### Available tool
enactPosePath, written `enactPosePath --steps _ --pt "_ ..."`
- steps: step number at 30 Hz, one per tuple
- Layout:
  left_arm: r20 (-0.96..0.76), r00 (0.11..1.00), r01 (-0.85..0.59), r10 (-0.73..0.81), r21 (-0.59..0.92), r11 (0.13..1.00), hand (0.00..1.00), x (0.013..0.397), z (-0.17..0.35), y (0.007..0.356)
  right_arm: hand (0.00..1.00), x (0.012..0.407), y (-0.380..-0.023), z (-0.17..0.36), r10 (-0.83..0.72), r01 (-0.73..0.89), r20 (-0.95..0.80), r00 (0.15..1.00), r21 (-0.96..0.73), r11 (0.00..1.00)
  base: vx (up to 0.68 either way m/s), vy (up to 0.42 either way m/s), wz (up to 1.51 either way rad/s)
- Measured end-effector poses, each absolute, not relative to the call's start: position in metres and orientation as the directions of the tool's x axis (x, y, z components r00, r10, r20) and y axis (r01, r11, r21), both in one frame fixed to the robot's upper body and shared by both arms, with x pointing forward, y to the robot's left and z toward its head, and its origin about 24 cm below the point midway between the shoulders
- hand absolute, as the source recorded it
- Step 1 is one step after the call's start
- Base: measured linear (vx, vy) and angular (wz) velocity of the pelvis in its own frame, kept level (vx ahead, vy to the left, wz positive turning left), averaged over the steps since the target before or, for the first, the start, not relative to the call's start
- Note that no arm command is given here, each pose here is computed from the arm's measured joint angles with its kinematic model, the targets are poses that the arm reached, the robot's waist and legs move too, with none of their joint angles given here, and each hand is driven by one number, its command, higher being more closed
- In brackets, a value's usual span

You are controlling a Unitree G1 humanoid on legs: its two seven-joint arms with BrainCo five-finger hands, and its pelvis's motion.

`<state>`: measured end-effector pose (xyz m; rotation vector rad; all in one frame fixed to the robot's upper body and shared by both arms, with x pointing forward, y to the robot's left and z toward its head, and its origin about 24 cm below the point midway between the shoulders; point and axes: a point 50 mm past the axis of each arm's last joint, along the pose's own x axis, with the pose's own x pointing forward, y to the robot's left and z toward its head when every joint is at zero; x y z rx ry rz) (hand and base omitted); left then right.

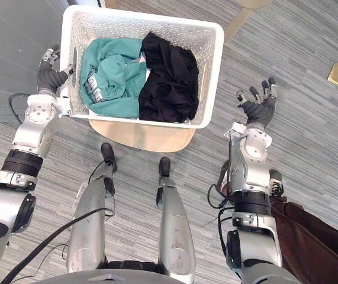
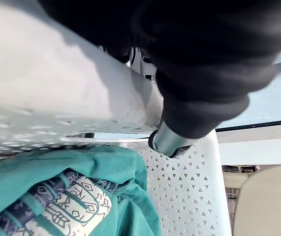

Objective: Pick up the laundry basket with both hands and put the clothes into the washing machine.

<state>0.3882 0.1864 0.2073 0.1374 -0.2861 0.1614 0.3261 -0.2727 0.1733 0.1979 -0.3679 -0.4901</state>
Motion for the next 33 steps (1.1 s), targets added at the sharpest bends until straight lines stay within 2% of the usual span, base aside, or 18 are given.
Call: enactPosePath --steps 14,18,22,26,33 --pt "0.355 0.931 -0.177 0.088 0.227 0.958 0.0 0.384 0.221 0.186 0.0 0.323 -0.279 0.156 -0.501 0.445 0.245 0.83 0.251 0.86 0.0 -0.008 0.02" --pt "0.397 0.915 -0.17 0.07 0.222 0.96 0.0 0.372 0.22 0.18 0.0 0.311 -0.283 0.138 -0.517 0.47 0.205 0.831 0.24 0.85 0.0 -0.011 0.02" --pt "0.5 0.854 -0.256 0.144 0.163 0.953 0.0 0.345 0.218 0.185 0.0 0.28 -0.285 0.111 -0.534 0.492 0.166 0.829 0.238 0.837 0.03 -0.05 0.14" --pt "0.446 0.867 -0.308 0.223 0.127 0.943 0.0 0.314 0.176 0.202 0.0 0.25 -0.28 0.082 -0.533 0.511 0.099 0.84 0.184 0.84 0.0 -0.087 0.13" --pt "0.134 0.942 -0.323 0.308 0.113 0.94 0.0 0.244 0.077 0.218 0.0 0.188 -0.266 0.012 -0.486 0.503 -0.161 0.859 0.088 0.86 0.03 -0.12 0.27"
